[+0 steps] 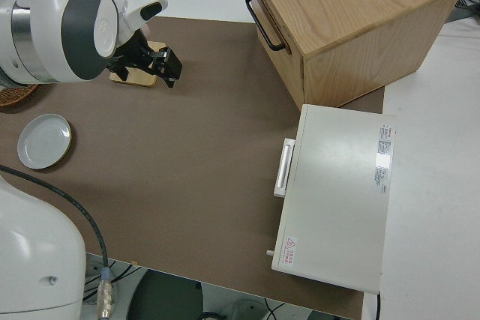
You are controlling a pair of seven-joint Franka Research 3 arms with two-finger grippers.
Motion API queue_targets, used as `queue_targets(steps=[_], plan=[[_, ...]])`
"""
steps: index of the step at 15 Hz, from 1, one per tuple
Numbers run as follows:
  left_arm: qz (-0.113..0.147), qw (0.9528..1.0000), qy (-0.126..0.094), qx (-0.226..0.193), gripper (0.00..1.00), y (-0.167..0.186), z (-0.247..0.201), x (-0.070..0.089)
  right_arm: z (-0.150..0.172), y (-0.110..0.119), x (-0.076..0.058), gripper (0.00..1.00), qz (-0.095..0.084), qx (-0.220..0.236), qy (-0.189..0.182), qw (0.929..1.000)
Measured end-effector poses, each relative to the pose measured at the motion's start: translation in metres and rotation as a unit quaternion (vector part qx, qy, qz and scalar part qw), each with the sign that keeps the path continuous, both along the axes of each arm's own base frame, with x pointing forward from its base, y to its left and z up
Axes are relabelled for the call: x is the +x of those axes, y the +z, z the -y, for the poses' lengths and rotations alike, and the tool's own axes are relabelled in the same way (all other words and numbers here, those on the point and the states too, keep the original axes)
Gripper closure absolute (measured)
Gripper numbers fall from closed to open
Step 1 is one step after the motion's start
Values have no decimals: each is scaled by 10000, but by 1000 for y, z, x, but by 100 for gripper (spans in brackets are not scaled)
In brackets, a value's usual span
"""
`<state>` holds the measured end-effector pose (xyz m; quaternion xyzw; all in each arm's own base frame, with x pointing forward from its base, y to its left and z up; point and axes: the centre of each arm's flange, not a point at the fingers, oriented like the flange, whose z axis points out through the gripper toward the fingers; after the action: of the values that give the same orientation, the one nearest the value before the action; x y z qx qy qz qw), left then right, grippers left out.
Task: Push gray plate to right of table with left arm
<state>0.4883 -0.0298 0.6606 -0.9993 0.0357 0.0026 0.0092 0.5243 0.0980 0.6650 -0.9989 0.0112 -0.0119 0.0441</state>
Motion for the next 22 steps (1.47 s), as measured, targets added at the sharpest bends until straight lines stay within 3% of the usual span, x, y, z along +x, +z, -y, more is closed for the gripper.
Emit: queue_targets(steps=[4, 13, 22], plan=[[17, 10000, -94, 21, 0, 0, 11, 0, 0, 0, 0, 0, 0, 0, 0, 10000], [15, 10000, 61, 22, 0, 0, 11, 0, 0, 0, 0, 0, 0, 0, 0, 10000], [-197, 9998, 91, 48, 1, -27, 12, 4, 0, 0, 0, 0, 0, 0, 0, 10000]])
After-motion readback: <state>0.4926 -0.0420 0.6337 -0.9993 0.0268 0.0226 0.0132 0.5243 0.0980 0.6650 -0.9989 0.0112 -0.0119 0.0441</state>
